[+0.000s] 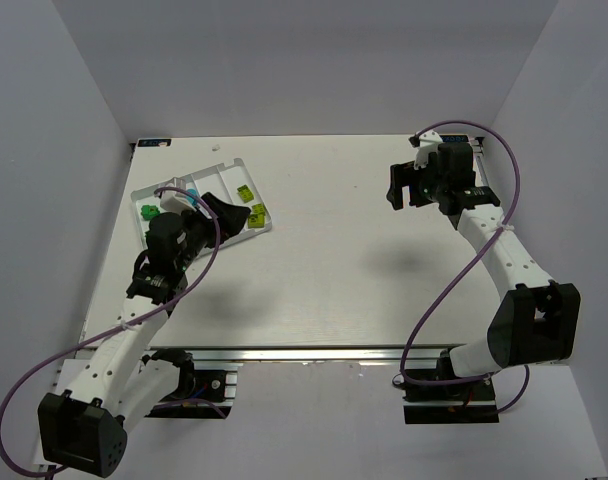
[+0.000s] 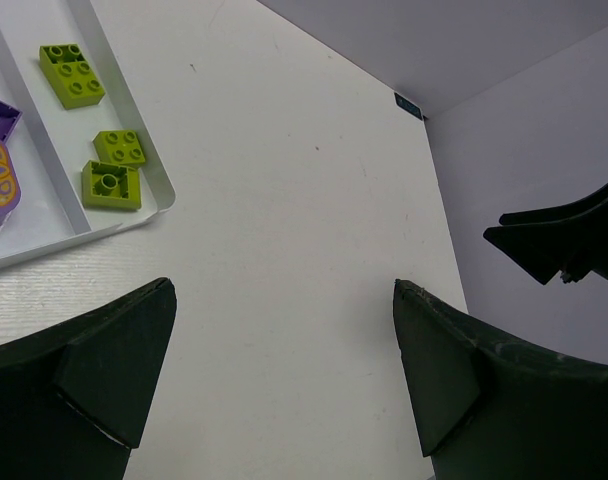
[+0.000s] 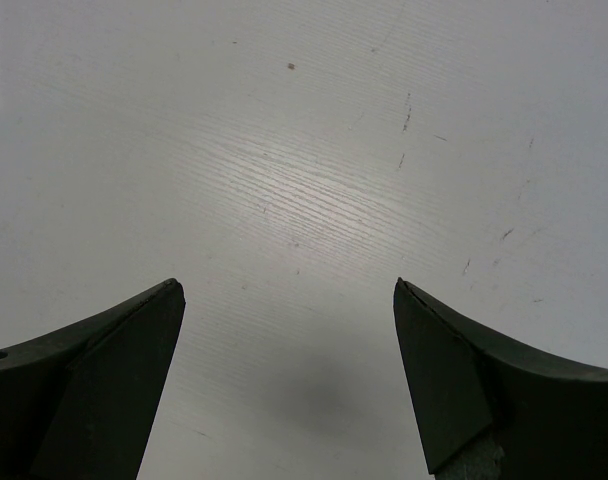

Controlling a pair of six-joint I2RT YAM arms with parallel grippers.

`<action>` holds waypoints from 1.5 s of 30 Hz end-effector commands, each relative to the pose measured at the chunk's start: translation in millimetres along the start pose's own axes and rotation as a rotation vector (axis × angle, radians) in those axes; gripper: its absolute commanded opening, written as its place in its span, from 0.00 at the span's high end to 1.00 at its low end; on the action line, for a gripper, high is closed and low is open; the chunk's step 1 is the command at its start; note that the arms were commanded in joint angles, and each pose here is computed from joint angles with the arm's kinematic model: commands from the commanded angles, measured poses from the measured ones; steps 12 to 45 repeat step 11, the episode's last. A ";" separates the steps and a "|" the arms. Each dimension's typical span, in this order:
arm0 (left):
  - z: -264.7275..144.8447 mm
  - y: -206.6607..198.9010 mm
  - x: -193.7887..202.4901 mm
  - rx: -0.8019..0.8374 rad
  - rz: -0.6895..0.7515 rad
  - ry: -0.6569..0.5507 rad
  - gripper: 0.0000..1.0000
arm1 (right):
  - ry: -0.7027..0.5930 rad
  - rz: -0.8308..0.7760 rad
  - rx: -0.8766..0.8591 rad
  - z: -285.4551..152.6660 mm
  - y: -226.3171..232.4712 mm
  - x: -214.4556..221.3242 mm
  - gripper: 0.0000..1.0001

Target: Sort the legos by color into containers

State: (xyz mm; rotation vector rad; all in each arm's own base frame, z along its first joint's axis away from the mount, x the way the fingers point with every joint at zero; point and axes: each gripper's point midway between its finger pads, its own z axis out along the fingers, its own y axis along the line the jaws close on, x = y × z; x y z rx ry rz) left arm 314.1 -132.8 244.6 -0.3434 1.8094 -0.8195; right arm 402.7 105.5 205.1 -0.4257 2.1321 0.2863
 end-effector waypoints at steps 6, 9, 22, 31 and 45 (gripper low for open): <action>-0.6 -1.2 -0.8 0.010 0.002 -0.007 0.02 | -0.021 0.010 0.004 2.5 -1.2 -5.8 0.11; -1.2 -2.0 -0.7 0.012 0.002 -0.007 0.02 | -0.019 0.021 0.010 3.1 -1.9 -5.0 0.11; -1.2 -1.4 -1.3 0.010 0.004 -0.009 0.02 | -0.015 0.030 0.016 3.2 -2.6 -3.8 0.10; -1.2 -1.4 -1.3 0.010 0.004 -0.009 0.02 | -0.015 0.030 0.016 3.2 -2.6 -3.8 0.10; -1.2 -1.4 -1.3 0.010 0.004 -0.009 0.02 | -0.015 0.030 0.016 3.2 -2.6 -3.8 0.10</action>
